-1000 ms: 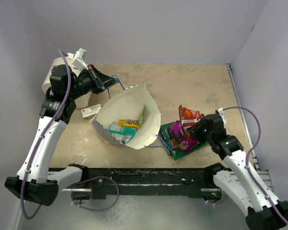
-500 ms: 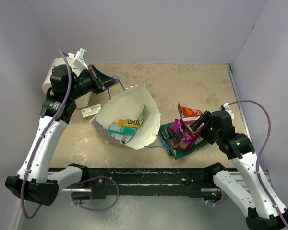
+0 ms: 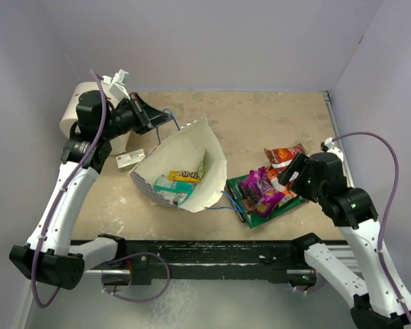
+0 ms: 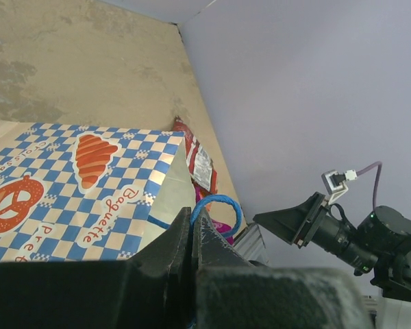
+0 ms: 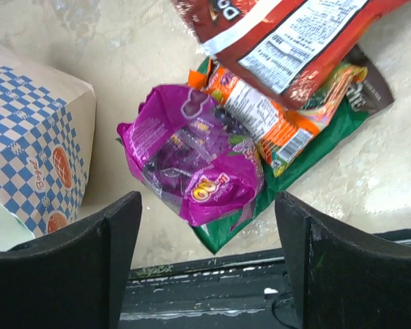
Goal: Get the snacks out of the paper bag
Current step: Place the snack at the center of the board.
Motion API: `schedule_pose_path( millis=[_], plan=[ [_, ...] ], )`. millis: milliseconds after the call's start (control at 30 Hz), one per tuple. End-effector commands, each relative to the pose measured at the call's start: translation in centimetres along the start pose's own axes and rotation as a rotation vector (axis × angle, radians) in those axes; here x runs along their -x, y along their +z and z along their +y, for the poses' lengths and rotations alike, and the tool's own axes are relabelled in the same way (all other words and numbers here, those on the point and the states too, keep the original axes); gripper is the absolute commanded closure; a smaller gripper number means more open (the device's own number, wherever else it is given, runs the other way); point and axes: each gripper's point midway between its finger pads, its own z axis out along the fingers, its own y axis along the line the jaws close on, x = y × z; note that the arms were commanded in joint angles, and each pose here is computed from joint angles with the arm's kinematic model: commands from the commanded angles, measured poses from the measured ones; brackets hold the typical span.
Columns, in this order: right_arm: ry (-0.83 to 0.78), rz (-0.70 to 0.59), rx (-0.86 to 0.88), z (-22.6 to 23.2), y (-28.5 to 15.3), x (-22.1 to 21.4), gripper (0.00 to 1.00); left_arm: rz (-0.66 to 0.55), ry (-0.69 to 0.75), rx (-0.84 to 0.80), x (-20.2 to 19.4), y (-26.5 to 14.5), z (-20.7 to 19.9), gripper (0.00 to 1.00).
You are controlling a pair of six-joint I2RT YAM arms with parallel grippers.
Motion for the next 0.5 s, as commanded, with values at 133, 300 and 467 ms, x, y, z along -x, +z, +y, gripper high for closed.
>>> schedule_pose_path(
  millis=[133,300,467],
  plan=[
    [-0.140,-0.226,-0.089,2.2,2.6,7.8,0.12,-0.011,0.031,-0.050,0.9,0.5,-1.2,1.00],
    [-0.185,-0.223,-0.101,3.9,7.5,9.7,0.11,-0.005,0.038,-0.060,1.0,0.6,-1.5,1.00],
    [-0.314,-0.150,0.071,8.1,9.8,11.1,0.11,0.049,0.067,-0.129,0.2,0.4,-2.5,1.00]
  ],
)
